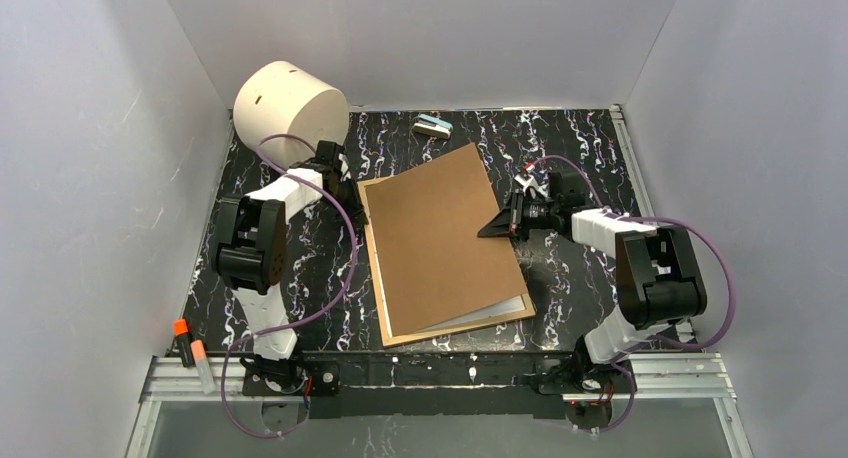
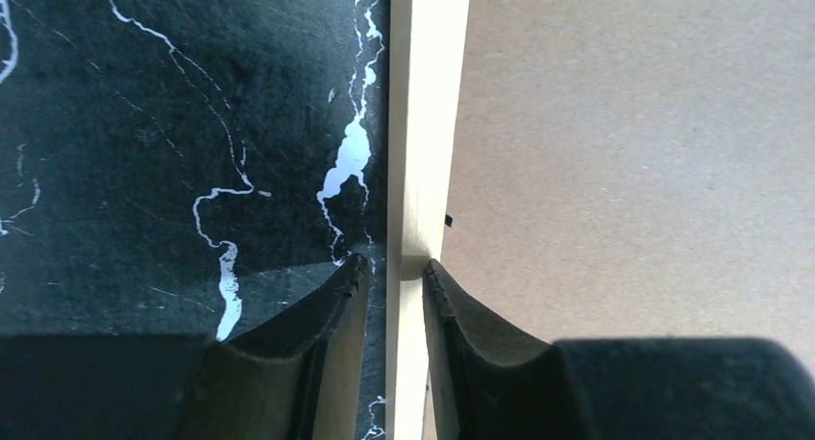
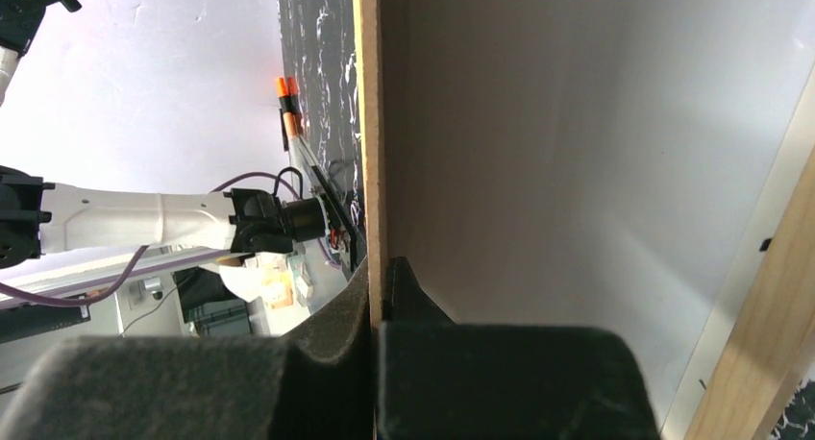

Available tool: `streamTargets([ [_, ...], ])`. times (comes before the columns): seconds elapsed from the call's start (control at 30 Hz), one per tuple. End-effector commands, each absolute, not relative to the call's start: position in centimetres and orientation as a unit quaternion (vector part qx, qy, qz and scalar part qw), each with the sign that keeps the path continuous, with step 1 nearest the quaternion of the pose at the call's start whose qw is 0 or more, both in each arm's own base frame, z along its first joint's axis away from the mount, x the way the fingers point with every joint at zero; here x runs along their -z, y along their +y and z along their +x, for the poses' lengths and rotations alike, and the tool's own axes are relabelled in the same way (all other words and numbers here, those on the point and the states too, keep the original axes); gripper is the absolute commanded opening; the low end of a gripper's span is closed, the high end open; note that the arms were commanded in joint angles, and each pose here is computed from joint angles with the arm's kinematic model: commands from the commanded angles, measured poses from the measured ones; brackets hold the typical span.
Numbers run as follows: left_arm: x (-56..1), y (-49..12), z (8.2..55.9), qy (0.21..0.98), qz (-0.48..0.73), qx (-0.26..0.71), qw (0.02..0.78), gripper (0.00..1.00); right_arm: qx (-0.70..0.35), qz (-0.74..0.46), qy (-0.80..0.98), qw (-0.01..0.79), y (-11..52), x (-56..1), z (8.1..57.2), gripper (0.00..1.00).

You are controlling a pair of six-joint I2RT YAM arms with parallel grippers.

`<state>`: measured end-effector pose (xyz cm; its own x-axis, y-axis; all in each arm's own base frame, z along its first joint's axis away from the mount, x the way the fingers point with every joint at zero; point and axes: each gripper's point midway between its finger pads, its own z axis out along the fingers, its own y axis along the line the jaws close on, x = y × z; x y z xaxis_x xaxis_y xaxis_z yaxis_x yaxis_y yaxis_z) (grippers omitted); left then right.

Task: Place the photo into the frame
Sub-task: Place the photo frame item in the photo frame.

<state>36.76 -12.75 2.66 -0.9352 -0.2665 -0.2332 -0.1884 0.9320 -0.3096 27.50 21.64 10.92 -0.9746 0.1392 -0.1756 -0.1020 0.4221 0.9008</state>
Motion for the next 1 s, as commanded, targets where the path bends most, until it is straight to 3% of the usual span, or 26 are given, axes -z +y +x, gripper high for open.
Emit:
streamTargets([
  [0.0, -2.1, -12.9, 35.5, 0.972, -0.129, 0.154, 0.121, 0.24, -0.544, -0.015, 0.834, 0.088, 22.8, -10.6, 26.9, 0.06],
  [0.2, -1.6, -12.6, 35.2, 0.974, -0.130, 0.146, 0.117, 0.19, -0.543, -0.014, 0.836, 0.071, 23.2, -9.9, 26.8, 0.08],
  [0.4, -1.3, -11.8, 35.0, 0.977, -0.129, 0.125, 0.116, 0.18, -0.499, -0.004, 0.862, 0.087, 22.4, -9.4, 27.6, 0.36],
  [0.53, -1.2, -11.6, 34.9, 0.978, -0.125, 0.116, 0.116, 0.18, -0.475, -0.011, 0.874, 0.106, 22.0, -9.2, 28.4, 0.50],
  [0.87, -0.9, -11.2, 34.5, 0.979, -0.124, 0.115, 0.109, 0.19, -0.383, 0.004, 0.912, 0.147, 19.6, -8.0, 29.4, 0.67],
  [0.97, -0.9, -11.3, 34.4, 0.979, -0.123, 0.118, 0.108, 0.19, -0.373, 0.010, 0.917, 0.144, 19.2, -7.7, 29.1, 0.68],
])
